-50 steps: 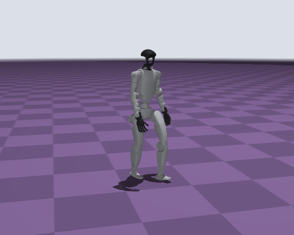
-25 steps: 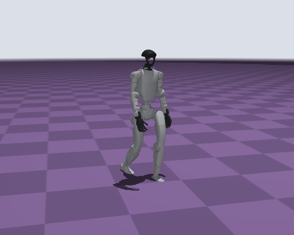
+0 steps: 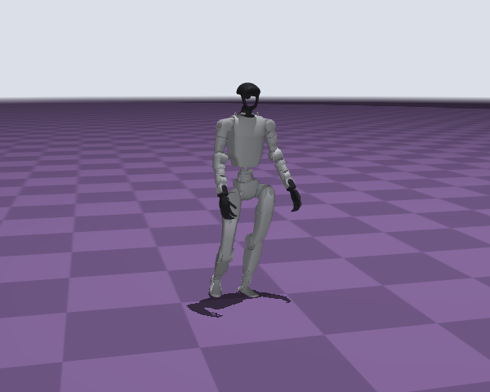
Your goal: Walk
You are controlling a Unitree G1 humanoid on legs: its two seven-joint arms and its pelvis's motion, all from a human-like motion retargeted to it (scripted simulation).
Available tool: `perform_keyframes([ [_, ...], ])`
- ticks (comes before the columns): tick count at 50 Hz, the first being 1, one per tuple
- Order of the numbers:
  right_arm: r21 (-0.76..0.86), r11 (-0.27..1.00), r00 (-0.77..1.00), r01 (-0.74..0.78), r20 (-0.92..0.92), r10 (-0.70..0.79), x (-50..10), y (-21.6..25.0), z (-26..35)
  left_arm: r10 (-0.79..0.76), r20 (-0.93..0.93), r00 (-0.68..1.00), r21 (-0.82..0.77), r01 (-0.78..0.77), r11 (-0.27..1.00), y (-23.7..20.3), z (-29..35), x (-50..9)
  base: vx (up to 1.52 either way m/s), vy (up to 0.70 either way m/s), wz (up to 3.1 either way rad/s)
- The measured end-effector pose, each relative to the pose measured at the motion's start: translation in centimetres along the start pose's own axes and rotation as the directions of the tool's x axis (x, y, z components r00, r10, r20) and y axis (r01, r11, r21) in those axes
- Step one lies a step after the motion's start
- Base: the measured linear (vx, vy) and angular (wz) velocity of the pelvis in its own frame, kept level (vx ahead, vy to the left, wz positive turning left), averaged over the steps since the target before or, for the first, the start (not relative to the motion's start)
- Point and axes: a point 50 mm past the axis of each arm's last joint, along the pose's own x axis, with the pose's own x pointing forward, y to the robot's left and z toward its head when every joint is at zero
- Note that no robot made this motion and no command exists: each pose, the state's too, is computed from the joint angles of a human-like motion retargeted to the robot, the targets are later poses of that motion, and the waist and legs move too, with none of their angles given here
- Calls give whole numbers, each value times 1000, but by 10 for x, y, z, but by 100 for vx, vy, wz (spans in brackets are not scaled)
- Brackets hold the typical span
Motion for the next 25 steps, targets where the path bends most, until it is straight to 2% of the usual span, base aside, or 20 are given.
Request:
perform_keyframes([
  [12,-5,1000,992,20,-123,-21,-8,0,-37,-10,45,999,79,6,997,-3,13,3,24,-2,11],
  [25,-22,1000,982,2,-186,-6,-12,2,-54,-51,-22,998,103,53,993,-12,-9,-1,20,-1,7],
])
